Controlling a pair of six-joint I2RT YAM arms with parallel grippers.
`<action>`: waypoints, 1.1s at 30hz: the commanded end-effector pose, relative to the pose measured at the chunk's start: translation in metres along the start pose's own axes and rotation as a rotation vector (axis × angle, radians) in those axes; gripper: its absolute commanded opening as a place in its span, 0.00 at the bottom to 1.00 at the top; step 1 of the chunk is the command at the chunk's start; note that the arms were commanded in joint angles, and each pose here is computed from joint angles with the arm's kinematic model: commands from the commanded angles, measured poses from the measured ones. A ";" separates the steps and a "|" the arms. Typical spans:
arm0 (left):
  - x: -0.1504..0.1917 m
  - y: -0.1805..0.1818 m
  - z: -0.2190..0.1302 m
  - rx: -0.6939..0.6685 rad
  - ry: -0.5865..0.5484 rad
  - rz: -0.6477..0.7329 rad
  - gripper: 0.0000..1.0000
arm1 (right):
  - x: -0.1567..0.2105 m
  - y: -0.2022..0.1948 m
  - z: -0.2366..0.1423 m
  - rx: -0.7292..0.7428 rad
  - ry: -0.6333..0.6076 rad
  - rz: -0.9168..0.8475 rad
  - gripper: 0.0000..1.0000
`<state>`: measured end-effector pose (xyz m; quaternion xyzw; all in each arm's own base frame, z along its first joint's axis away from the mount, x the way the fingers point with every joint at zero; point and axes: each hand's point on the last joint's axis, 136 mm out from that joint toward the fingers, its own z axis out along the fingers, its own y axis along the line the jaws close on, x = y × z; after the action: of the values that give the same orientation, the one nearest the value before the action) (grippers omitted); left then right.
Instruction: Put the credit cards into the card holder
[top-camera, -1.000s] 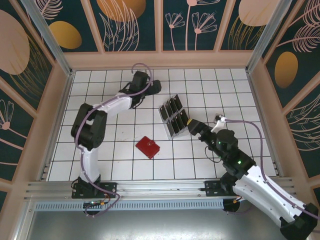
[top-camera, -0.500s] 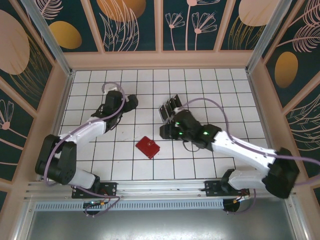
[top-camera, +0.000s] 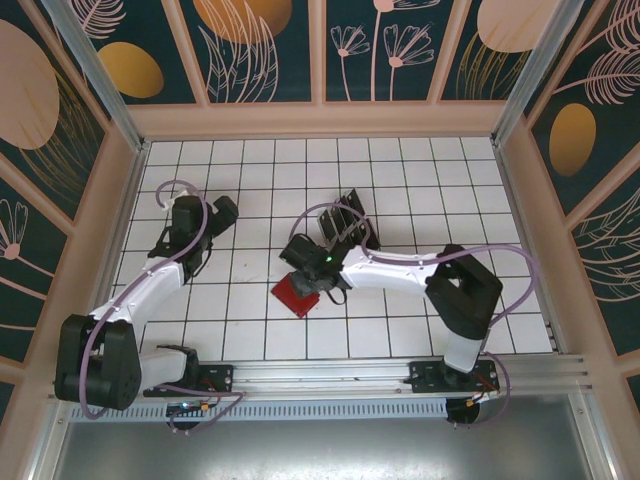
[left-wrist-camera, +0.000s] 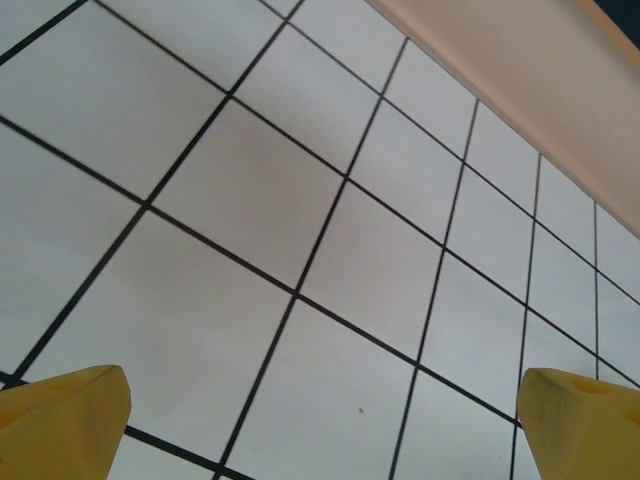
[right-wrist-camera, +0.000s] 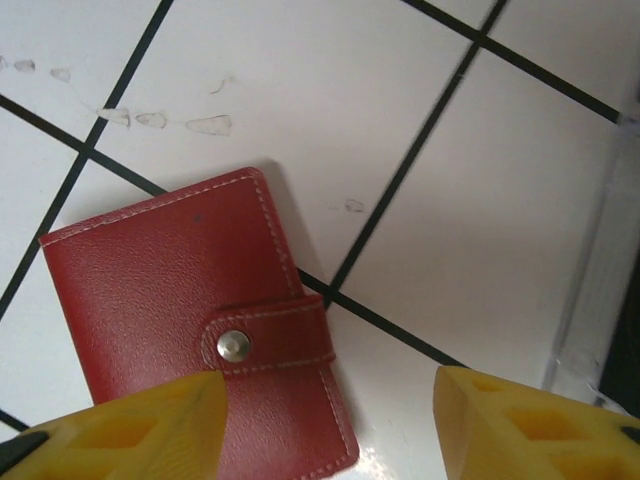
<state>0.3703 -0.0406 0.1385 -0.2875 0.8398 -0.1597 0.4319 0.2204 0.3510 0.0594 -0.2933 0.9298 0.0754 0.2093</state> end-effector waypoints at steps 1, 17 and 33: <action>0.009 0.010 0.000 0.005 0.038 -0.046 0.99 | -0.008 0.003 0.003 0.039 -0.001 -0.079 0.55; 0.015 0.016 0.004 0.008 0.054 -0.054 0.99 | 0.000 0.024 0.014 -0.011 0.036 -0.122 0.55; 0.016 0.015 0.006 0.013 0.057 -0.060 0.99 | 0.016 0.018 0.027 0.006 0.061 -0.137 0.53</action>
<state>0.3623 -0.0410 0.1198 -0.2987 0.8452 -0.1830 0.4037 0.2091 0.3695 0.0392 -0.3504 0.9144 0.0597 0.1936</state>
